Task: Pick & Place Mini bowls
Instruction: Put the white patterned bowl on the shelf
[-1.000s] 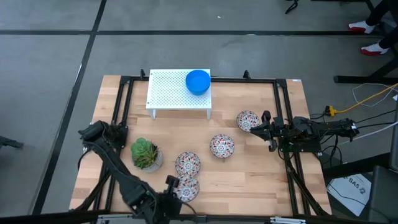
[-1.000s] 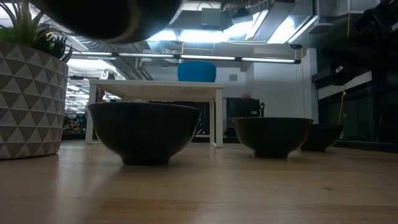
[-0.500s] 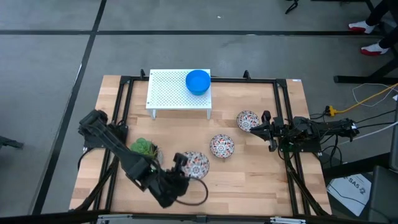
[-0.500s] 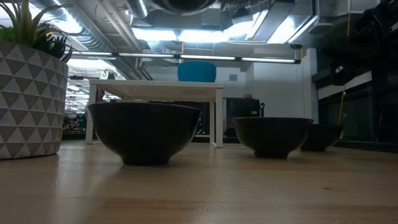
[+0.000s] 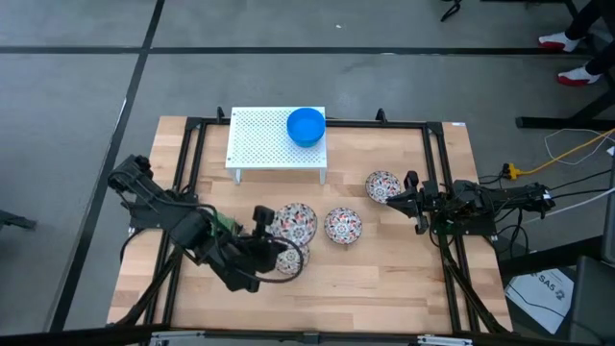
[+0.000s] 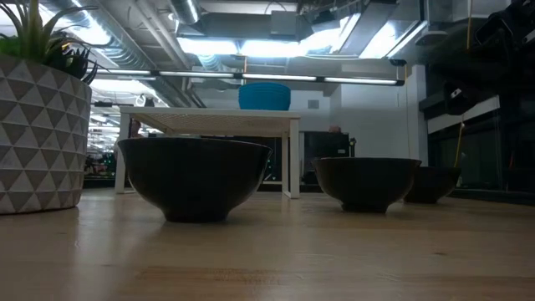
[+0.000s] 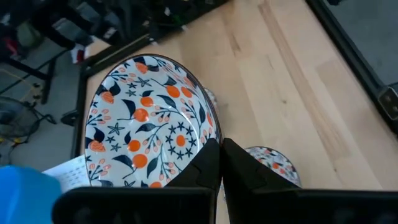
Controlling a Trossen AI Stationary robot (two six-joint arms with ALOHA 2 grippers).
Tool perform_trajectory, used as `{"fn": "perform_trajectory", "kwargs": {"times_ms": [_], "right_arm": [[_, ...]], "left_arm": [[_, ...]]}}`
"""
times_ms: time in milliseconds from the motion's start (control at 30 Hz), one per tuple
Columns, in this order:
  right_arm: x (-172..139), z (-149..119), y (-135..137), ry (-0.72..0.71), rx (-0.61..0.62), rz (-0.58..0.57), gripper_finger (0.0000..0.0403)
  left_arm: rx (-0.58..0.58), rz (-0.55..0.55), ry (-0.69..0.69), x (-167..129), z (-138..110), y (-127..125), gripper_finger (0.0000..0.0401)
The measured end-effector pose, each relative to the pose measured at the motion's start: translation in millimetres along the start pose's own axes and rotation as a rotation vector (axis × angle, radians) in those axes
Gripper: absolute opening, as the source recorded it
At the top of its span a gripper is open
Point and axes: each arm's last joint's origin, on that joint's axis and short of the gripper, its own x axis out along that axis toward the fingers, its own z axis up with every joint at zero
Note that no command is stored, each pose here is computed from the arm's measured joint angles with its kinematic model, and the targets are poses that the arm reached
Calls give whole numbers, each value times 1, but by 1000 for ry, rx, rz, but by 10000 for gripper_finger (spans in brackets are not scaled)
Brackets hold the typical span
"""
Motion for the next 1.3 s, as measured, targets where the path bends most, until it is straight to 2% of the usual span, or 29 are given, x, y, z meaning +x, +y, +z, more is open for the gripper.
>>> {"fn": "perform_trajectory", "kwargs": {"times_ms": [300, 767, 1300], "right_arm": [[0, 0, 0, 0, -1, 0, 52], [0, 0, 0, 0, -1, 0, 52], [0, 0, 0, 0, 0, 0, 52]], "left_arm": [[-78, 87, -12, -9, -3, 37, 3], [-237, 378, 130, -3, -28, 120, 3], [-420, 540, 307, 10, -59, 170, 3]]}}
